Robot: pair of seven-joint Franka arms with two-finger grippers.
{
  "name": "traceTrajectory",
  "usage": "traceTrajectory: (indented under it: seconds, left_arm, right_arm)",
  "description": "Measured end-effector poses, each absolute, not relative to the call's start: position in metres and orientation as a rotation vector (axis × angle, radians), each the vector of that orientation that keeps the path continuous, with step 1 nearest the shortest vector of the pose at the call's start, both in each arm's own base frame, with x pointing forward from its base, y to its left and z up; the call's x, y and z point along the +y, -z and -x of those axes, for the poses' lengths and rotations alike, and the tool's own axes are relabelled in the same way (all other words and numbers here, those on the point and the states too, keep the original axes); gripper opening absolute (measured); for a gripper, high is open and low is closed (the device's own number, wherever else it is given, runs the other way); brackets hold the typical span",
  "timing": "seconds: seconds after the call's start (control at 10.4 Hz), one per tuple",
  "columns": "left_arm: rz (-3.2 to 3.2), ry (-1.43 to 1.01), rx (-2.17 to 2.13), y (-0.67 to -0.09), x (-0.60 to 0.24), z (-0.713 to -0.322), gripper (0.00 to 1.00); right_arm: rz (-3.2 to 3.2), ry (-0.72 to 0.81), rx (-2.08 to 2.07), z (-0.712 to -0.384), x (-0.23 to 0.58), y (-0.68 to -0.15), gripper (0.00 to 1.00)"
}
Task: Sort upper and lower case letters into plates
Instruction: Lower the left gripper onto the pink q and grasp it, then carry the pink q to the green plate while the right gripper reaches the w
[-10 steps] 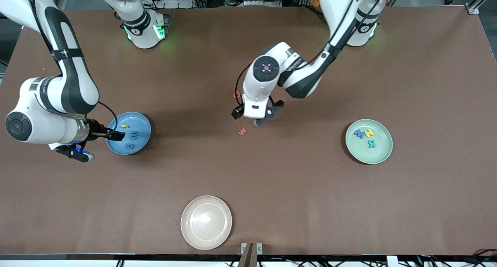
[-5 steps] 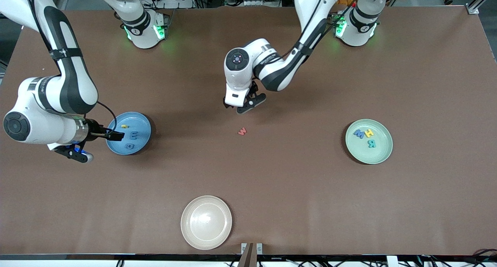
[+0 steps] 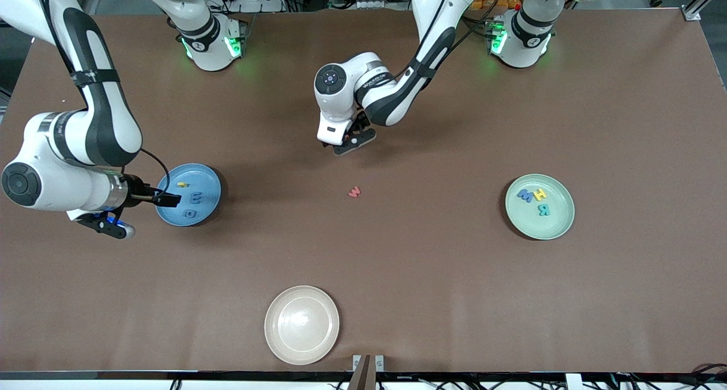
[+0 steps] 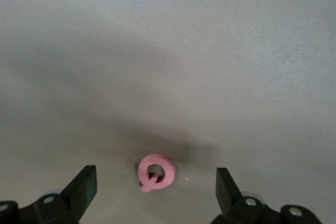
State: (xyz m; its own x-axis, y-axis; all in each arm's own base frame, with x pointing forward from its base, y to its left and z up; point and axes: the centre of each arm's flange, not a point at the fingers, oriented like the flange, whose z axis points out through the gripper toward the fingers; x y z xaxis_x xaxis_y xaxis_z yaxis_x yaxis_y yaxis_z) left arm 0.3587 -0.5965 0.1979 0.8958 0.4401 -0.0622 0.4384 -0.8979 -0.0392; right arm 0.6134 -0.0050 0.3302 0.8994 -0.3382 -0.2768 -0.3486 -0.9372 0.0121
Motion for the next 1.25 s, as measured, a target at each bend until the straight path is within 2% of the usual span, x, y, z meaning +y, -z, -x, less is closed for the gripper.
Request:
traceTrajectory:
  seconds: [0.77,1.06,1.25]
  left_arm:
    - [3.06,-0.048,-0.71,-0.177,-0.605,-0.347,0.98]
    - [3.063,-0.049,-0.716,-0.169,-0.609,-0.333,0.95]
    - [3.054,-0.053,-0.707,-0.164,-0.607,-0.328,0.87]
  right_arm:
    - [3.025,-0.415,0.549,-0.616,-0.006,-0.335,1.0]
    - [3.025,-0.399,0.551,-0.619,-0.007,-0.339,1.0]
    - [3.025,-0.388,0.554,-0.621,-0.009,-0.342,1.0]
